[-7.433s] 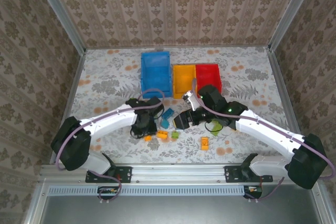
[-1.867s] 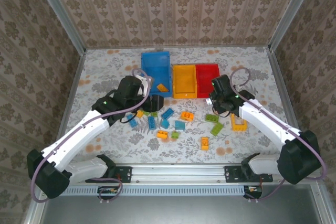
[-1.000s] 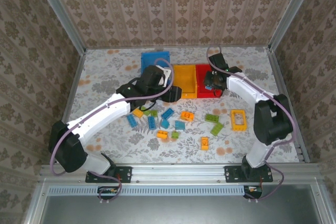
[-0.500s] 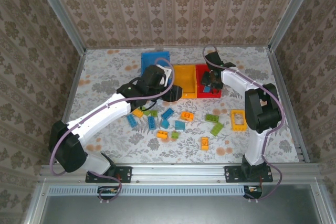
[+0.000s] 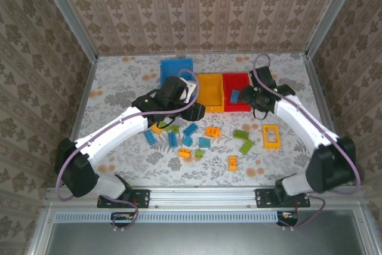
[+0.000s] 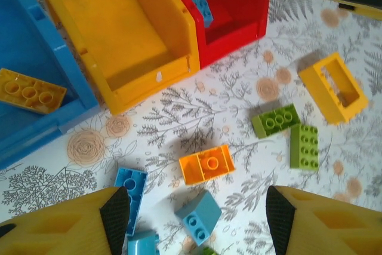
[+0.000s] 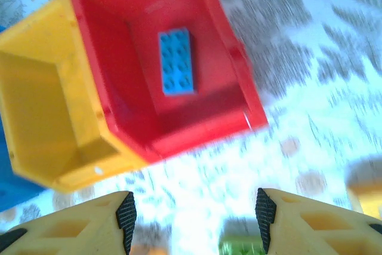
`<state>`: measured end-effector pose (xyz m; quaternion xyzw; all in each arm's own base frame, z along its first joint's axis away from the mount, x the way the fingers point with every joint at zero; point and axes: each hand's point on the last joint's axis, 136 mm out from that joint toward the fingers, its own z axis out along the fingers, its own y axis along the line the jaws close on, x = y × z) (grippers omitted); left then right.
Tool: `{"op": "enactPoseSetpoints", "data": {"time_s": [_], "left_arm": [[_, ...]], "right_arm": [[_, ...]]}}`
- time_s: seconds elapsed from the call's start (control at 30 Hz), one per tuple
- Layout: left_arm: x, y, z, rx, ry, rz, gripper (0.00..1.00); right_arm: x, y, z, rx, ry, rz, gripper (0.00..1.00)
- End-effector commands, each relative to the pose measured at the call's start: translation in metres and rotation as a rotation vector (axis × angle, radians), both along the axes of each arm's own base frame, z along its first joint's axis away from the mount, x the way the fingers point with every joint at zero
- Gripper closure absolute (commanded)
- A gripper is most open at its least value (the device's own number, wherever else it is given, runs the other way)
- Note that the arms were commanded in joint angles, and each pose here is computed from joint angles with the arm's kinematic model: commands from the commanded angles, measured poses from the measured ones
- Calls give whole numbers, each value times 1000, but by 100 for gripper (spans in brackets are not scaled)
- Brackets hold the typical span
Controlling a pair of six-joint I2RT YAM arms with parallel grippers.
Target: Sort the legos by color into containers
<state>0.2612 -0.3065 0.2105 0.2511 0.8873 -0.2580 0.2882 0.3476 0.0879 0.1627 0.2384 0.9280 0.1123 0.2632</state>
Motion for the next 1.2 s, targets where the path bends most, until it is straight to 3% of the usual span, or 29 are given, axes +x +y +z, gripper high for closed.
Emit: {"op": "enactPoseSetpoints", "data": {"time_s": [0.0, 0.37, 0.7, 0.87, 1.0, 1.07, 1.17], "left_arm": [[-27, 14, -8, 41, 24, -94, 35], [-40, 19, -22, 33, 69, -98, 35], [-47, 17, -19, 4, 80, -117, 35], [-49, 13, -15, -25, 82, -125, 35], [-48, 9, -11, -45, 79, -122, 35], [-46, 8, -7, -54, 75, -115, 35], [-40, 9, 7, -71, 47, -88, 35]], "right_arm": [[-59, 14, -35, 142, 191, -123, 41], [-149, 13, -99, 68, 560, -89, 35], [-146, 20, -143, 92, 594, -148, 36], [-138, 14, -156, 47, 572, -143, 44], [-131, 10, -156, 15, 537, -123, 62], [-129, 9, -146, 2, 509, -100, 74], [-125, 12, -106, -39, 419, -41, 81]]}}
